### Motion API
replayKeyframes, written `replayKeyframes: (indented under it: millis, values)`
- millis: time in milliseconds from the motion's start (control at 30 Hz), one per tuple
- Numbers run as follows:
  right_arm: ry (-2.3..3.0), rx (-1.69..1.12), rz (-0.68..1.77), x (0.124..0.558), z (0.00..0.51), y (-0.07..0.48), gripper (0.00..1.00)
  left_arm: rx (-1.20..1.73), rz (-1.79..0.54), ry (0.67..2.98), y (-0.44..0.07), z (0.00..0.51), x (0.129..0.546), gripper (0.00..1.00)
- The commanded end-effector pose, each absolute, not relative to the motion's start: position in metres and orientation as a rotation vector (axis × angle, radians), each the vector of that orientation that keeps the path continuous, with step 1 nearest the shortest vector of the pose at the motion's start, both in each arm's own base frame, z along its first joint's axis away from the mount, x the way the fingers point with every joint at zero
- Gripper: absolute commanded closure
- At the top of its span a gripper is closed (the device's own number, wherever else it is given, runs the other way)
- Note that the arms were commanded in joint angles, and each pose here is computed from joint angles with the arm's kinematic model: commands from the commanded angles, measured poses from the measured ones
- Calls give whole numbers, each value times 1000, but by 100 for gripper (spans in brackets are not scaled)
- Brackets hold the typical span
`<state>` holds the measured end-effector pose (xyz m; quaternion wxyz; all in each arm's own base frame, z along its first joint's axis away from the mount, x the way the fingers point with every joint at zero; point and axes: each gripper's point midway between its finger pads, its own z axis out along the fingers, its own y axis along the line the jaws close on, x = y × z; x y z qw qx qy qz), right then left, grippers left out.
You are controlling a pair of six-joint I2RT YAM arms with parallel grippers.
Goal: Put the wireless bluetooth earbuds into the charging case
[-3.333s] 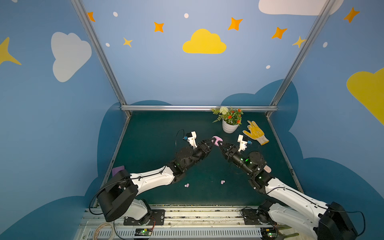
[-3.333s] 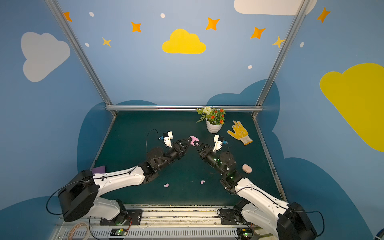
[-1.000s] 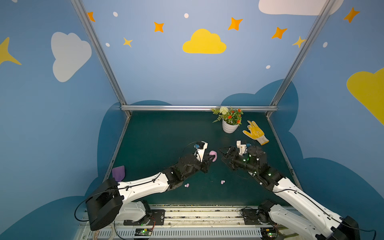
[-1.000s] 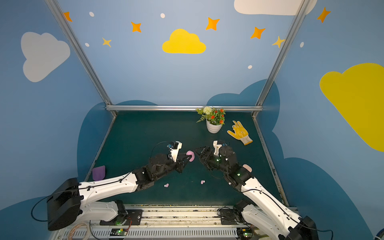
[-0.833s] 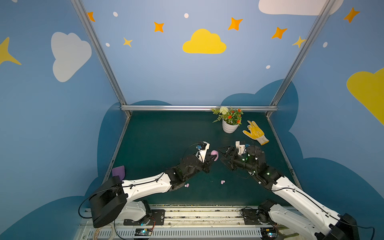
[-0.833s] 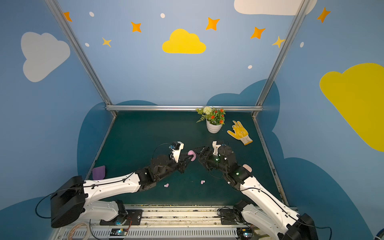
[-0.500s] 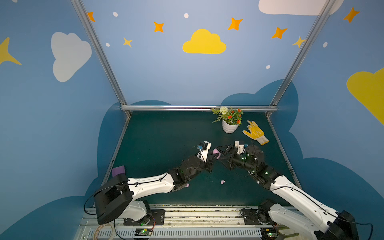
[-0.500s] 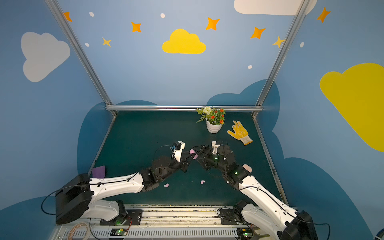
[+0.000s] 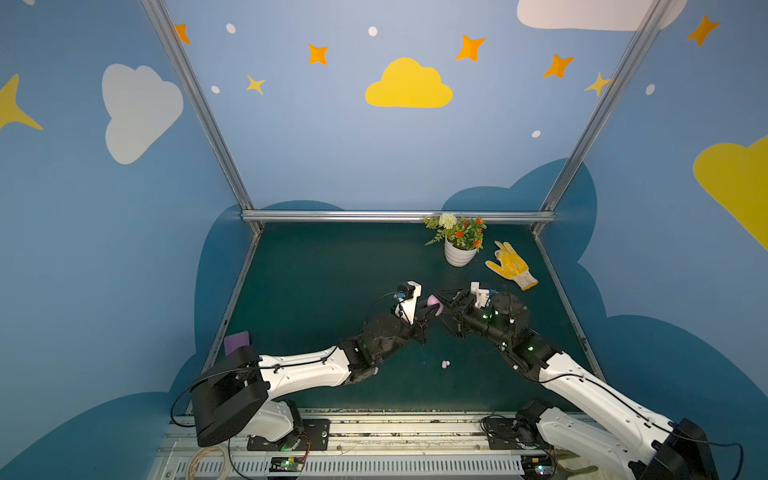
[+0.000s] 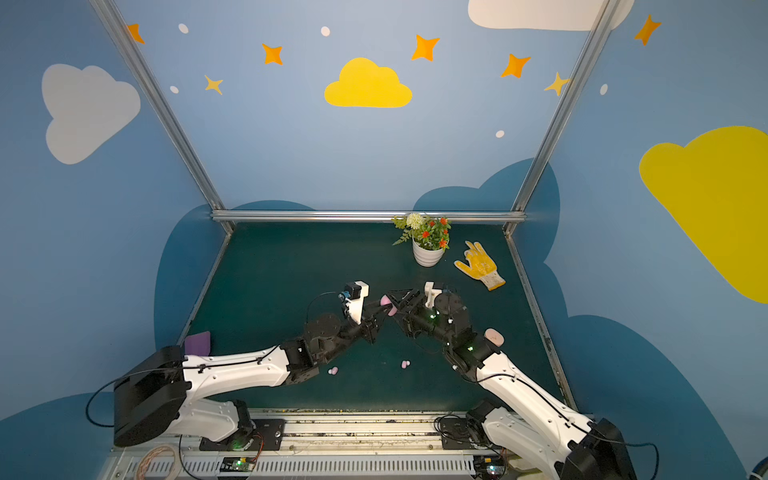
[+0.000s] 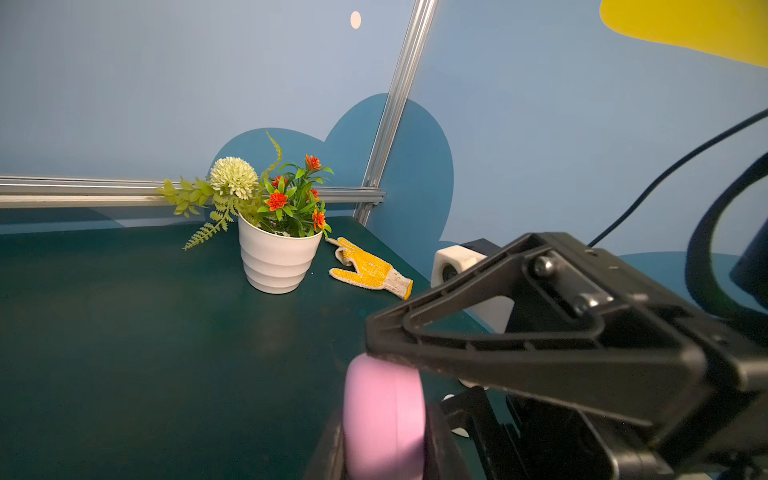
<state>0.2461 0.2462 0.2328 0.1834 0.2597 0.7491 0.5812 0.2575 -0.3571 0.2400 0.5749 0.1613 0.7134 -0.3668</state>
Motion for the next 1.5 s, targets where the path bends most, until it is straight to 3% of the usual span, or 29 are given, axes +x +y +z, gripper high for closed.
replayKeyframes:
  millis: [0, 633, 1100, 1200, 1467]
  values:
    - [2081, 731, 1649, 249, 236, 247, 28, 359, -868, 1652, -360, 244, 259, 97]
    - [2081, 730, 1671, 249, 242, 251, 32, 379, -852, 1647, -366, 241, 258, 97]
    - [2097, 725, 1643, 248, 239, 250, 45, 405, -853, 1664, -370, 237, 257, 97]
    - [2107, 736, 1607, 248, 235, 246, 47, 399, -839, 1677, -368, 236, 258, 78]
    - [2165, 747, 1494, 244, 217, 230, 49, 380, -733, 1726, -343, 228, 258, 40]
